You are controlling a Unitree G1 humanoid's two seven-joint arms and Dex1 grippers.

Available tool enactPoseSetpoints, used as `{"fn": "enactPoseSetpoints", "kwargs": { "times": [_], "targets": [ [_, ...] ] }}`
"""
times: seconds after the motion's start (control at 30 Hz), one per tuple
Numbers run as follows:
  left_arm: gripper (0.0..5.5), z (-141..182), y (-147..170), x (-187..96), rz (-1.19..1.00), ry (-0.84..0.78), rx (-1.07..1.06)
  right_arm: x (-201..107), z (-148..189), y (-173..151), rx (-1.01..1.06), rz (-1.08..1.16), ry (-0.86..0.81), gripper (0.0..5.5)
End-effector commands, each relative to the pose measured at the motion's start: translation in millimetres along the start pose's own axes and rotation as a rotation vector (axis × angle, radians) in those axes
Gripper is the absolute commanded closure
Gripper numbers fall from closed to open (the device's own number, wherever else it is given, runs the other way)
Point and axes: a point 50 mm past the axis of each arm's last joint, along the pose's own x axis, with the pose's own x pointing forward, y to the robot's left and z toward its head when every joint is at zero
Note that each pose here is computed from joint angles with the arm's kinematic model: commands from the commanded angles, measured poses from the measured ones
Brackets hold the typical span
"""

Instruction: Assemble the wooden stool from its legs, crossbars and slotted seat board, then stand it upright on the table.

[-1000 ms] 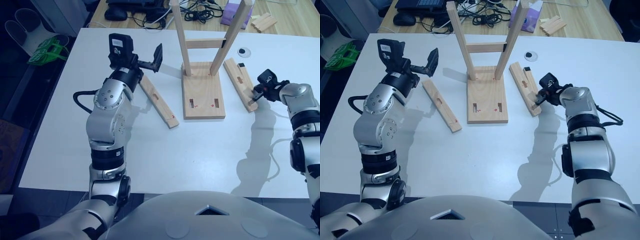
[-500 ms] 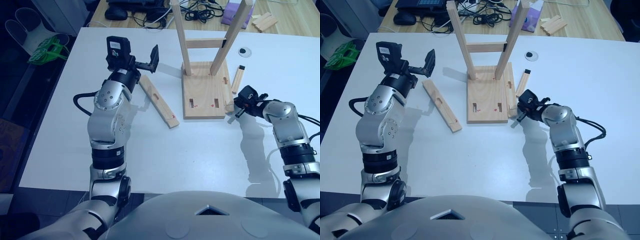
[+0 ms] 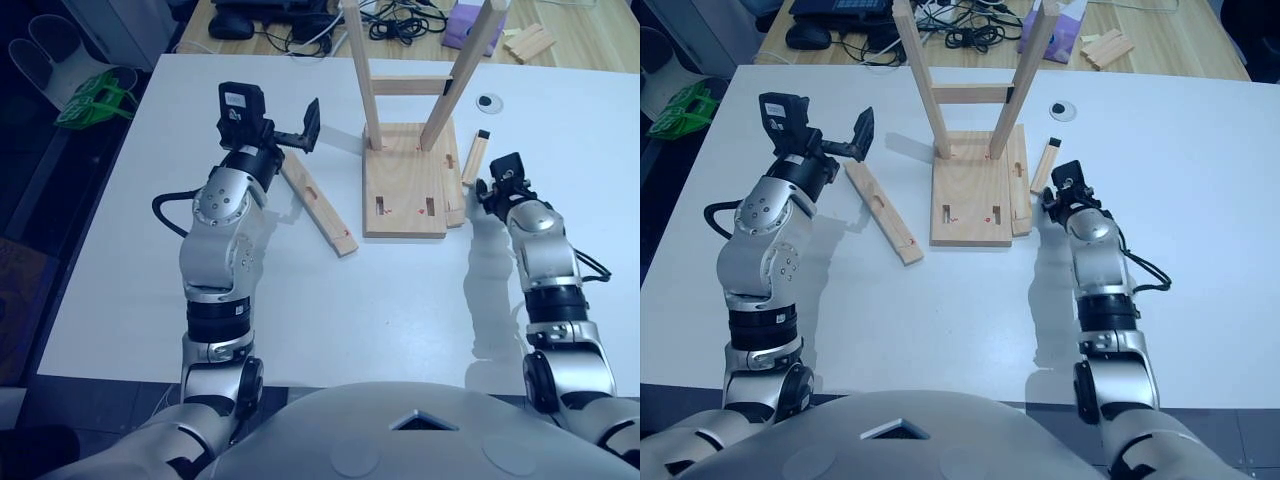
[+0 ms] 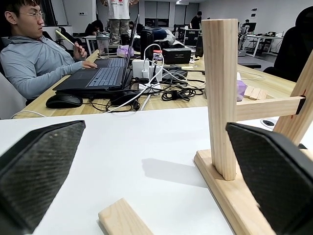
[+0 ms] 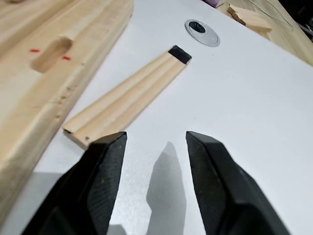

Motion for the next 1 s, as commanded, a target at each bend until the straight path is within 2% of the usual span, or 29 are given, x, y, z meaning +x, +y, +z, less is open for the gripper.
{"fn": "enactPoseSetpoints", "kwargs": {
  "times": [0.03,0.17,0.43,0.57,0.7,0.83,0.93,1.0],
  "targets": [
    [0.10,0,-4,1,-0.012,-0.003,0.000,24,10,5,0.099,-0.065,0.004,3.25],
    [0.10,-1,-7,1,-0.015,-0.003,-0.003,36,17,14,0.151,-0.091,0.023,3.25],
    [0.10,-3,-7,1,0.002,-0.007,-0.014,41,41,14,0.153,-0.103,-0.076,3.25],
    [0.10,-3,-7,0,0.009,-0.008,-0.012,40,31,16,0.072,-0.005,0.007,3.25],
    [0.10,-4,-4,-1,0.023,-0.012,-0.010,11,-12,5,0.011,0.140,0.124,3.25],
    [0.10,-7,-4,-2,0.035,-0.009,-0.012,-23,-39,1,-0.028,0.212,0.202,3.25],
    [0.10,-8,-4,-2,0.036,-0.006,-0.013,-36,-33,-3,-0.056,0.192,0.169,3.25],
    [0.10,-8,-4,-2,0.035,-0.006,-0.014,-29,-1,-10,-0.031,0.094,0.044,3.25]
  ]
}}
